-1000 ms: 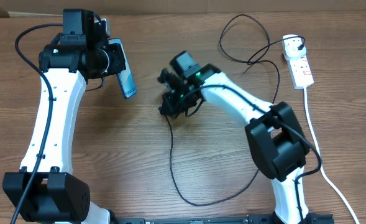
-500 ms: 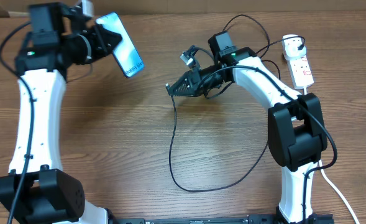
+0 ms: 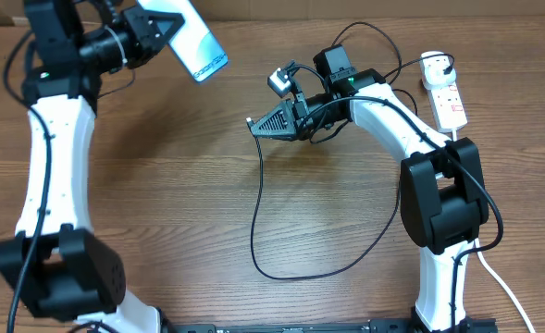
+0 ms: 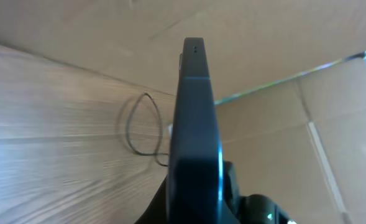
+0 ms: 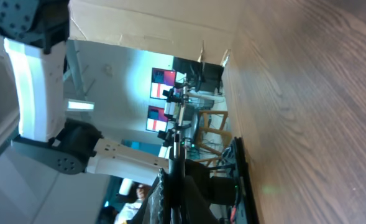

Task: Plug charger to phone and switch on socket
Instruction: 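Raise the phone with the left gripper and bring its bottom toward the connector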

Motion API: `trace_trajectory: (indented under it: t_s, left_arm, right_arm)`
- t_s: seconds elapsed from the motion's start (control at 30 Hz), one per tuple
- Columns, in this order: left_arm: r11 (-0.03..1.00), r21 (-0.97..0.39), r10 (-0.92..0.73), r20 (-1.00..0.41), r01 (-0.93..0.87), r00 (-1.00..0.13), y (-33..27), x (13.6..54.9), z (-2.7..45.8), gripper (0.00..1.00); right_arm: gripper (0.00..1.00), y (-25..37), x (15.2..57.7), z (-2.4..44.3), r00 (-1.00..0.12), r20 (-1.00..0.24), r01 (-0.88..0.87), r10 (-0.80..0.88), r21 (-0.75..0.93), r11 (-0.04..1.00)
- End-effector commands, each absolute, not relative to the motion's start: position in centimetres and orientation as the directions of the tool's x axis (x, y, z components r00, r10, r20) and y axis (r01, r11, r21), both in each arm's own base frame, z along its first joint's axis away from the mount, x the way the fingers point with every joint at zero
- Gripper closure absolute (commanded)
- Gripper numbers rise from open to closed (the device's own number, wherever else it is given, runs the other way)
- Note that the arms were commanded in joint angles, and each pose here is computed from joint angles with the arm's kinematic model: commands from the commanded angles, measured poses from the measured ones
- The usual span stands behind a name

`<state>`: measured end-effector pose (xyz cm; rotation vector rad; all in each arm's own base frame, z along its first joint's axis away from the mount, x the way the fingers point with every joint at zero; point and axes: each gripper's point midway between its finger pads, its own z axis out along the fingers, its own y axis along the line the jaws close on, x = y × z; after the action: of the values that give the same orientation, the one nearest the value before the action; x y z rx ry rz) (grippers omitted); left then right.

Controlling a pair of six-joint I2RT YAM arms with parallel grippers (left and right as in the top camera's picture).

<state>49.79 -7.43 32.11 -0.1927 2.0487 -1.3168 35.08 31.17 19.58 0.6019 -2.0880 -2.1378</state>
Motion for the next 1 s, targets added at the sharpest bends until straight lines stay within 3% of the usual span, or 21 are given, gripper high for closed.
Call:
trace_trajectory:
  t_s: [0.0, 0.1, 0.23, 0.63, 0.97]
  left_arm:
    - [0.316, -0.944, -0.488, -0.248, 0.096, -0.837, -8.5, 50.9, 30.1, 0.96]
    - [0.218, -0.964, -0.414, -0.230, 0.149, -0.881, -9.5, 51.5, 29.7, 0.96]
    - [0.126, -0.988, -0.372, -0.126, 0.084, -0.920, -9.9, 52.4, 27.7, 0.96]
    - [0.065, -0.996, -0.236, -0.069, 0.056, -0.969, -11.5, 51.2, 25.5, 0.96]
    - [0.073, -0.989, -0.198, -0.142, 0.130, -0.970, -12.6, 50.7, 25.5, 0.96]
  right_arm:
    - [0.96, 31.1, 35.0, 21.6, -0.909, -0.249, -0.227, -0.334, 0.968, -0.103]
    - [0.96, 31.0, 34.8, 21.8, -0.910, -0.247, -0.226, -0.334, 0.969, -0.103]
    - [0.96, 31.0, 34.8, 22.5, -0.903, -0.273, -0.250, -0.332, 0.962, -0.112]
    - [0.96, 31.3, 35.0, 22.8, -0.885, -0.329, -0.302, -0.330, 0.944, -0.132]
    - [0.96, 31.5, 34.8, 22.8, -0.888, -0.313, -0.286, -0.338, 0.950, -0.128]
